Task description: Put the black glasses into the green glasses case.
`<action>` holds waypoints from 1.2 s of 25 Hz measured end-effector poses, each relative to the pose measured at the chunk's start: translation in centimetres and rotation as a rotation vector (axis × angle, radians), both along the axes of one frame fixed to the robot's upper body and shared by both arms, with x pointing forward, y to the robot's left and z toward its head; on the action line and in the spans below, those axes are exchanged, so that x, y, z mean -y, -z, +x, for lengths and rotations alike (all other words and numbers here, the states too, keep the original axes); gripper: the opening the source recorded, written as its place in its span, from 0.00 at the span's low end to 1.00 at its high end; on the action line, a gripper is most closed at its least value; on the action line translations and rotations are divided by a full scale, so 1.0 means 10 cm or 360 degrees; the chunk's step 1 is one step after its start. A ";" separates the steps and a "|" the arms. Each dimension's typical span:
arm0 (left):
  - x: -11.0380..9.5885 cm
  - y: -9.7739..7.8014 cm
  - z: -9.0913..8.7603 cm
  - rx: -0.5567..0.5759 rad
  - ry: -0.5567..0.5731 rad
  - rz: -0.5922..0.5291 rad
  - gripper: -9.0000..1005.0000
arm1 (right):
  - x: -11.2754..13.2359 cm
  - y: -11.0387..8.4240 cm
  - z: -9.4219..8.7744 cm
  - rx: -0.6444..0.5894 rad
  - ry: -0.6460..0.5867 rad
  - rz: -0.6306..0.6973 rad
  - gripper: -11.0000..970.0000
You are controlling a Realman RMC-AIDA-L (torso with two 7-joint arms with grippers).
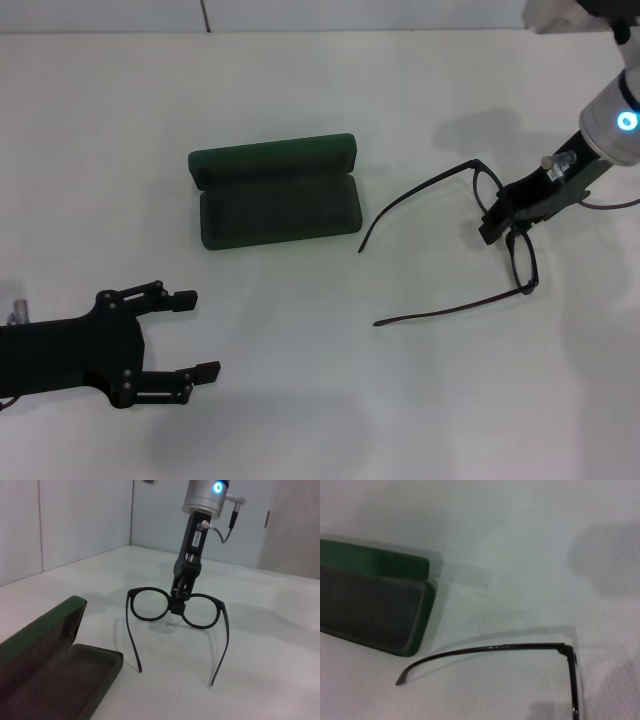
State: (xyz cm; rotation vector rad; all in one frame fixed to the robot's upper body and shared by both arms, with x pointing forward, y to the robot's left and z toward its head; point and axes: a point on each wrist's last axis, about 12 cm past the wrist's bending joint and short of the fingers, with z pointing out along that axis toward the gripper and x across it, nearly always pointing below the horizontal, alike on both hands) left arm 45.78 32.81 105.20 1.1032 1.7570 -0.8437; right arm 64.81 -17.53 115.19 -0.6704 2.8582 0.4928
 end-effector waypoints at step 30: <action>0.26 0.06 -0.01 -0.0217 -0.0114 -0.0289 0.88 | 0.54 -0.24 -0.03 0.0256 0.0032 0.0265 0.11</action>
